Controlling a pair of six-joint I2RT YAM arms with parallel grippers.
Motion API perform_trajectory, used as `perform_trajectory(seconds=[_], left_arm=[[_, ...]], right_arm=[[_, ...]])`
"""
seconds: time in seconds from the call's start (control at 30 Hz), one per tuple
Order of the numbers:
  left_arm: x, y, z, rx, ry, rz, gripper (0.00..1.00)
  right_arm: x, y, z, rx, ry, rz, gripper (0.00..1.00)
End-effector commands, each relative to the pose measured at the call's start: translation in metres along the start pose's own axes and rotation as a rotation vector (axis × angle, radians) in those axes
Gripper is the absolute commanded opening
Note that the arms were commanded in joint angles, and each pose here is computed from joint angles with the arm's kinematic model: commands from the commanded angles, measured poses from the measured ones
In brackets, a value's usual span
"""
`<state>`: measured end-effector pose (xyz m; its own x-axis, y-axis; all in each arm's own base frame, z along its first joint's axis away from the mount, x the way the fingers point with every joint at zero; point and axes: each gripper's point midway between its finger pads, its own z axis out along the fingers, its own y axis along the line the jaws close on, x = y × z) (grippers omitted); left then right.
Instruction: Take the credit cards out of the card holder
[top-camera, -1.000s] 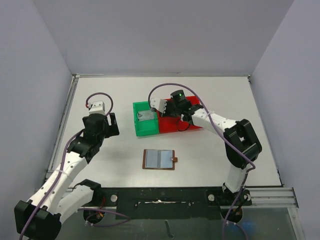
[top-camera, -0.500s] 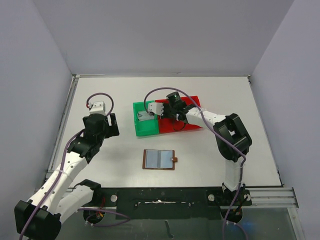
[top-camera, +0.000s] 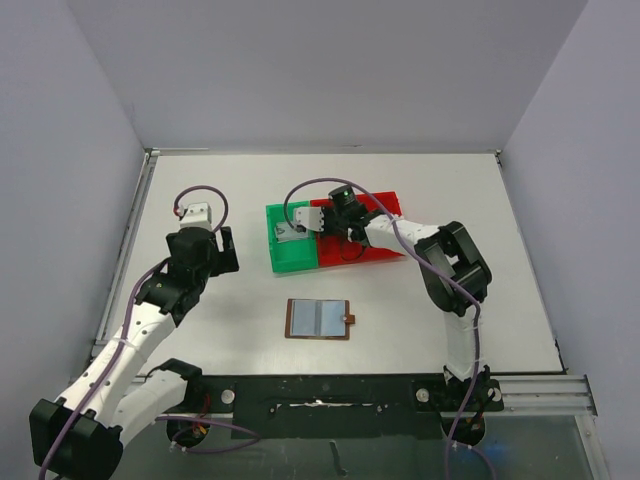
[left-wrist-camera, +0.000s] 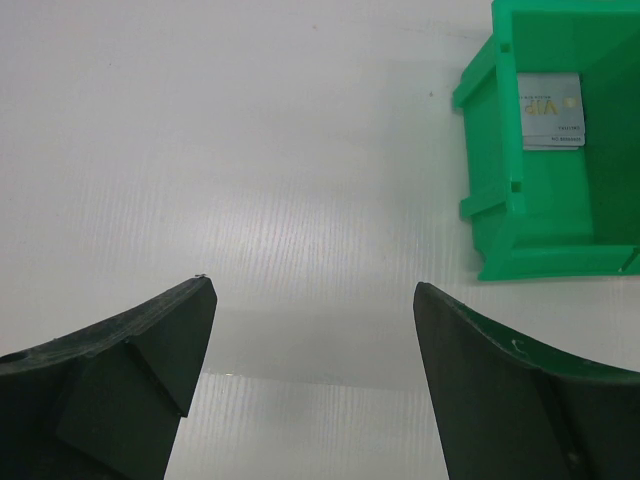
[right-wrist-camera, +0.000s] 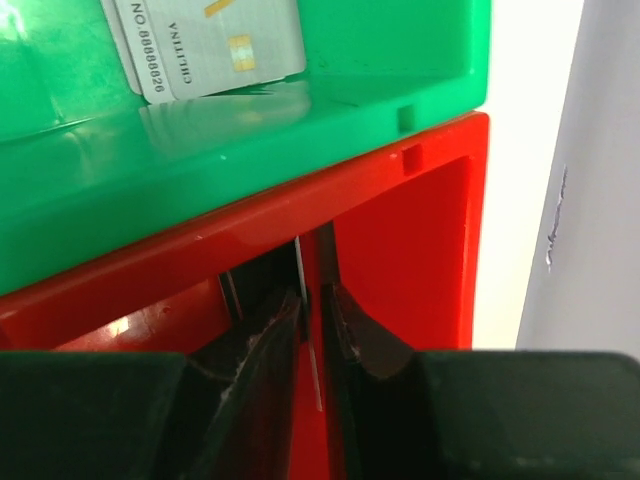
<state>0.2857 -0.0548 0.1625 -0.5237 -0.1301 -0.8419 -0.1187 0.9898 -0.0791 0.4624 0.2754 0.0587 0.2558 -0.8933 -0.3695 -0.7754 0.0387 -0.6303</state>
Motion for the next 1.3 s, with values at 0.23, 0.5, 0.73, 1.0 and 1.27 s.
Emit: perform_trajectory(seconds=[0.23,0.5,0.73,1.0,1.27], left_arm=[[-0.014,-0.006,0.002,0.030,-0.043,-0.006,0.80],[-0.012,-0.007,0.003,0.034,-0.032,-0.003,0.80],[-0.011,-0.008,0.003,0.034,-0.031,-0.001,0.80],[-0.011,-0.008,0.003,0.035,-0.031,-0.001,0.80],[-0.011,-0.008,0.003,0.036,-0.031,-0.001,0.80]], right_arm=[[-0.015,-0.035,-0.017,0.096,-0.048,0.002,0.37],[-0.016,-0.039,-0.022,0.097,-0.058,0.035,0.50],[-0.015,-0.036,-0.023,0.075,-0.065,0.059,0.54],[-0.020,-0.044,-0.030,0.079,-0.096,0.083,0.66],[-0.038,-0.066,-0.052,0.150,-0.175,0.150,0.67]])
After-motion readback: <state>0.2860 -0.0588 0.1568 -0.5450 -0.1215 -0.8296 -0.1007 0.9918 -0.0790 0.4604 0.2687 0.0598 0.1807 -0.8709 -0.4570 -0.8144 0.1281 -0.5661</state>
